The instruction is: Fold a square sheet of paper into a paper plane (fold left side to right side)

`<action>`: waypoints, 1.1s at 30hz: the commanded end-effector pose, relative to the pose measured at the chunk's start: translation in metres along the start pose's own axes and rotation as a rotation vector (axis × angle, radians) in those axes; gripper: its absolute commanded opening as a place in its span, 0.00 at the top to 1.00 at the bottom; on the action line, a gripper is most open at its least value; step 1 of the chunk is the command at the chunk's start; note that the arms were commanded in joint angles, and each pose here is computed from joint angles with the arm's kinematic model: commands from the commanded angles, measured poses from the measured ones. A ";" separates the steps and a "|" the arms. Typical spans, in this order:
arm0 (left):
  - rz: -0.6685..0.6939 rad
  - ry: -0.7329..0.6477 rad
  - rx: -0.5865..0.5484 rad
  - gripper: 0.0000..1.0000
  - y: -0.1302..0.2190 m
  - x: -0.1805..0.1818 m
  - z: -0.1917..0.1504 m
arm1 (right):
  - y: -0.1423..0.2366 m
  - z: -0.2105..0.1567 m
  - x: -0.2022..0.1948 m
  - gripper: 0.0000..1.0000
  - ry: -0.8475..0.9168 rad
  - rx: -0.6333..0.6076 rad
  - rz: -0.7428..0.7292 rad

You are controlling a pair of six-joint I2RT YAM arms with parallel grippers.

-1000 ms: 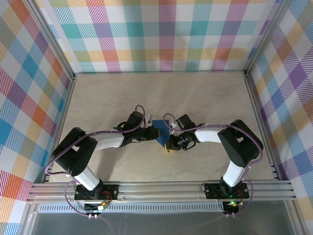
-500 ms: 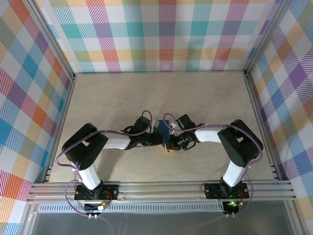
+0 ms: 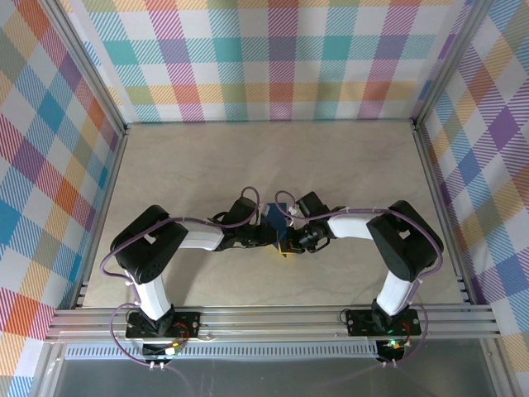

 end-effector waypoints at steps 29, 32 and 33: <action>0.251 0.165 -0.106 0.92 0.024 0.087 0.068 | -0.009 -0.070 -0.062 1.00 -0.125 0.237 -0.327; 0.262 0.173 -0.122 0.92 0.029 0.094 0.078 | -0.009 -0.069 -0.061 1.00 -0.126 0.234 -0.325; 0.252 0.180 -0.125 0.92 0.031 0.095 0.081 | -0.009 -0.069 -0.061 1.00 -0.126 0.231 -0.324</action>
Point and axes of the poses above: each hand's point on the last joint's axis, 136 mm out from that joint toward the fingers, its own y axis back along the fingers, its own x axis along the line the jaws close on, z = x × y, the point moved 4 cm from there along y, back along the fingers, and after that the axes turned 12 degrees about y, right-handed, at the moved point
